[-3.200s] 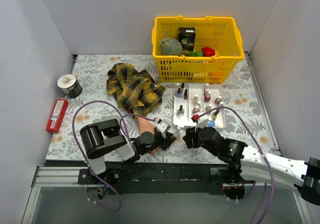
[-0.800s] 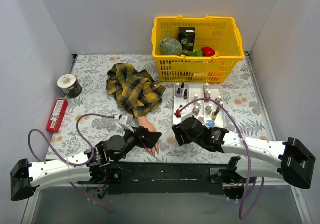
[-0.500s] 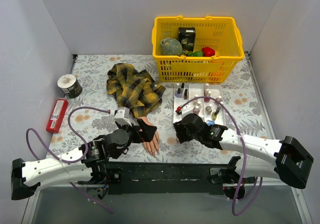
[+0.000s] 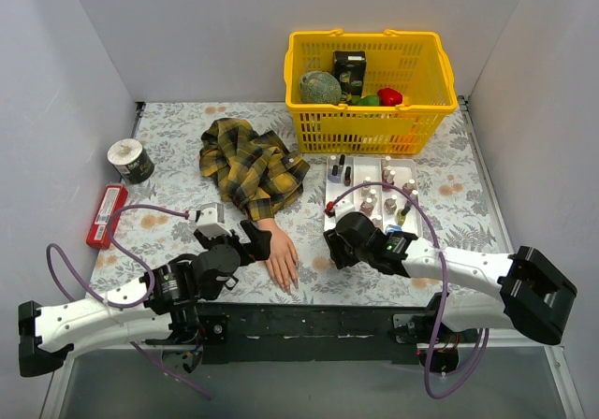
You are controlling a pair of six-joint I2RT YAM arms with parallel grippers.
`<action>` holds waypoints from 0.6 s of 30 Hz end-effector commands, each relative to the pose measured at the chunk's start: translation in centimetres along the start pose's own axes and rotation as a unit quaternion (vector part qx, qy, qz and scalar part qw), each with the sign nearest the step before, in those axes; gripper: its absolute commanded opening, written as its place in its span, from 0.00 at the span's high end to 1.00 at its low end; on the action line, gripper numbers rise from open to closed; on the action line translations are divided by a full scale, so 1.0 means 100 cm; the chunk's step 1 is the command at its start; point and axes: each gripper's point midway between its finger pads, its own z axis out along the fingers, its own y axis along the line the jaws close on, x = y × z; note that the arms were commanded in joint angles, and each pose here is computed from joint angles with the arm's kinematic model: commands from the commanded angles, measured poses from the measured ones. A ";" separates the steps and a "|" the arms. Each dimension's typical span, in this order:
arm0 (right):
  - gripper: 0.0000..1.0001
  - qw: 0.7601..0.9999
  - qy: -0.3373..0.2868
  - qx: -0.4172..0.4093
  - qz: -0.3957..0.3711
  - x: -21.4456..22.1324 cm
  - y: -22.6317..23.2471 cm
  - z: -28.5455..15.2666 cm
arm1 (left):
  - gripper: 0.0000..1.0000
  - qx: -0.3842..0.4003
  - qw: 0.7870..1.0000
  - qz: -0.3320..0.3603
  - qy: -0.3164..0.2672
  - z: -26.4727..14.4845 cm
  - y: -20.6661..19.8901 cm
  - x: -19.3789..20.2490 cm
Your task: Paint the nails
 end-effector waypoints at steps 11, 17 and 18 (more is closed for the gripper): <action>0.55 1.000 -0.015 -0.006 -0.001 -0.018 0.008 0.008 | 0.02 -0.022 1.000 0.009 -0.013 0.003 0.008 -0.001; 0.68 0.999 -0.038 0.000 0.006 -0.028 0.005 -0.001 | 0.02 -0.023 1.000 0.014 -0.011 0.005 0.007 0.002; 0.68 0.999 -0.051 0.000 0.007 -0.034 0.004 -0.005 | 0.02 -0.024 1.000 0.016 -0.010 0.006 0.008 0.003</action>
